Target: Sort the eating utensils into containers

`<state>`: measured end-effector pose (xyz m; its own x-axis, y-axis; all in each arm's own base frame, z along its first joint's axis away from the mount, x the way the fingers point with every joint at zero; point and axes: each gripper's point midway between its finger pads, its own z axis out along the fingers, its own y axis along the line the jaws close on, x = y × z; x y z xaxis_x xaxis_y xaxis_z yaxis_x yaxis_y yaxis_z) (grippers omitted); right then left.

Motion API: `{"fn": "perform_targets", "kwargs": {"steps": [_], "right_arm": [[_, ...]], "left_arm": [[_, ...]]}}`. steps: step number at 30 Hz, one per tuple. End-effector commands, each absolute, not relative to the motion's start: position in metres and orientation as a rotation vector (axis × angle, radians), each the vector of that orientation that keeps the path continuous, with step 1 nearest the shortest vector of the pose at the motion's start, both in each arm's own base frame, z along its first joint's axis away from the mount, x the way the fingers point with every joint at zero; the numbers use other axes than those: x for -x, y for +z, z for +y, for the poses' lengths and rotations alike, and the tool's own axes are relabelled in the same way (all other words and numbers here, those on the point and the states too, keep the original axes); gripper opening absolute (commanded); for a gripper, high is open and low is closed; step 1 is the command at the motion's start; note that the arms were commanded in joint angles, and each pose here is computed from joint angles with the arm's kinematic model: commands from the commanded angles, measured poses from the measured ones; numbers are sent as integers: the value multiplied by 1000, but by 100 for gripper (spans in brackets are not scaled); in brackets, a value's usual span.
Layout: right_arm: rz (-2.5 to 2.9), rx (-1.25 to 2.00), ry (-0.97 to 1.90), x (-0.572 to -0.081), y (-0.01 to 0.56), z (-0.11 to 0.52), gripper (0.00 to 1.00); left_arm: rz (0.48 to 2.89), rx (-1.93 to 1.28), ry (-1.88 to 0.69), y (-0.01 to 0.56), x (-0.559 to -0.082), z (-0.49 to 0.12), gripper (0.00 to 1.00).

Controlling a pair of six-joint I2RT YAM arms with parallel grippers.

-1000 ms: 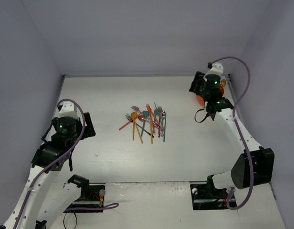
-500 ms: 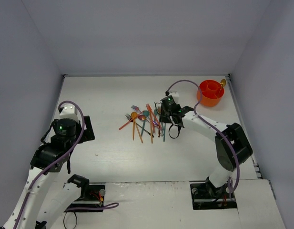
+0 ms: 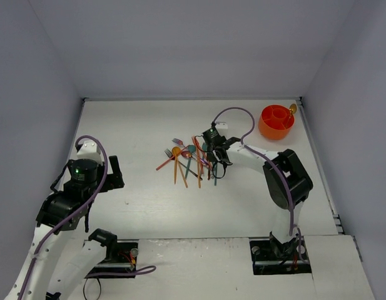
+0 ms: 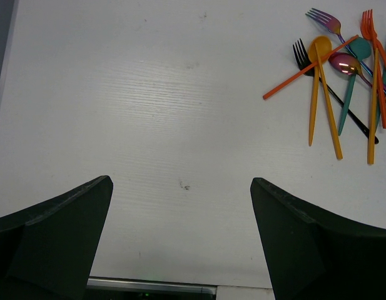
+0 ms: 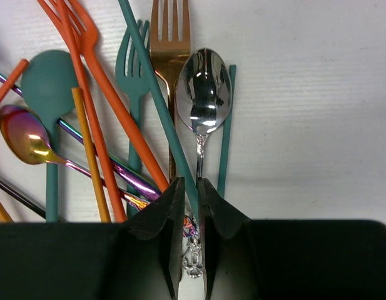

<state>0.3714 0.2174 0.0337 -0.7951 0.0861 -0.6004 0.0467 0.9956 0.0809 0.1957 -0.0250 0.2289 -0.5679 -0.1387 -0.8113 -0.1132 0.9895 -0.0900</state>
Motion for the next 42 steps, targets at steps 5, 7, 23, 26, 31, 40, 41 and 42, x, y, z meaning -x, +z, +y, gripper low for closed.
{"fn": "perform_targets", "kwargs": {"steps": [5,7,23,26,31,40,41,42], "right_arm": [[2404,-181,54,-401,49,217,12],[2403,-187,52,-403,49,217,12],[2379,-211,78,-401,62,212,10],[2384,-211,74,-403,61,209,11],[2411,-214,68,-403,48,210,11],[2463,-214,51,-400,23,211,11],[2466,-211,51,-399,21,212,11],[2468,-207,54,-399,20,213,11]], "left_arm": [[2138,191,-74,246,-203,-31,91],[2139,193,-68,246,-204,-30,91],[2144,198,-58,243,-205,-29,91],[2149,198,-55,242,-205,-29,91],[2152,195,-55,242,-206,-30,91],[2150,198,-53,242,-206,-29,91],[2150,199,-53,242,-206,-29,91],[2149,200,-54,242,-205,-29,91]]}}
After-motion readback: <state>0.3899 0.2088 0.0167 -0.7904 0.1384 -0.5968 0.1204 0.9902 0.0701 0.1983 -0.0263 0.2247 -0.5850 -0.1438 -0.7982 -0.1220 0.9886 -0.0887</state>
